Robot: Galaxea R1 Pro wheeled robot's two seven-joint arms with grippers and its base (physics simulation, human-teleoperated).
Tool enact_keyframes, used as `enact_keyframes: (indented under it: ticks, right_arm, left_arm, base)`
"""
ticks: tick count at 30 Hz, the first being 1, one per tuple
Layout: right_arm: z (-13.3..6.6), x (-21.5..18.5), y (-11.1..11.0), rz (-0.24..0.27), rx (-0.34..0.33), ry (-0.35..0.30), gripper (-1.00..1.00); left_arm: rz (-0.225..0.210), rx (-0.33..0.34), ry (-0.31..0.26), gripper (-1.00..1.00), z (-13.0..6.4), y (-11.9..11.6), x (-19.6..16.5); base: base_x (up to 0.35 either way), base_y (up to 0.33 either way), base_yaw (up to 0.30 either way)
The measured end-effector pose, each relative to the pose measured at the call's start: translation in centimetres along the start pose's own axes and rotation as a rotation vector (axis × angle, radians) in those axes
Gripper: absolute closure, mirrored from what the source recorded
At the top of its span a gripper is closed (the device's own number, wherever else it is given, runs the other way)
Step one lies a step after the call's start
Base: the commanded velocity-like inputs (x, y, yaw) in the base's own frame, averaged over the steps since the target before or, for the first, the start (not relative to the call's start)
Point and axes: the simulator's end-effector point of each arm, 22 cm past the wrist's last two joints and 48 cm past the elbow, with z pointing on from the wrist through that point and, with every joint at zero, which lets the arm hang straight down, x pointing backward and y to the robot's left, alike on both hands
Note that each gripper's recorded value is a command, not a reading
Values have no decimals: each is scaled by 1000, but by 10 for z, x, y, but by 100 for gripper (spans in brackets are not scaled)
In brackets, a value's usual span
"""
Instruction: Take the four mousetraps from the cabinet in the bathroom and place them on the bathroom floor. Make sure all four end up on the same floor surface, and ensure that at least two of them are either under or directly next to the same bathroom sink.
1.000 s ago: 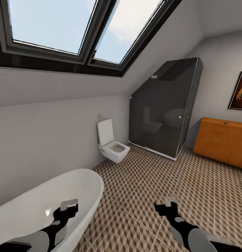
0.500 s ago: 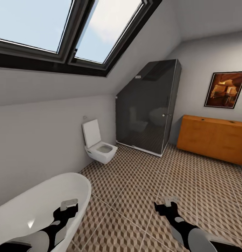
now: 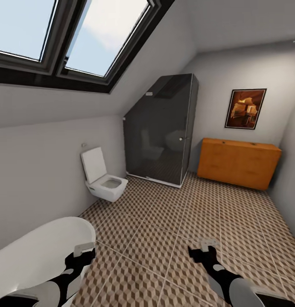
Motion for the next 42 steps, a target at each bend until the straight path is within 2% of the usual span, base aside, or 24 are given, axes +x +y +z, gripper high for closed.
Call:
enact_keyframes:
  ticks: [42]
  right_arm:
    - [0, 0, 0, 0, 0, 0, -100]
  left_arm:
    - [-3, 4, 1, -100, 0, -3, 1]
  base:
    - [0, 0, -275]
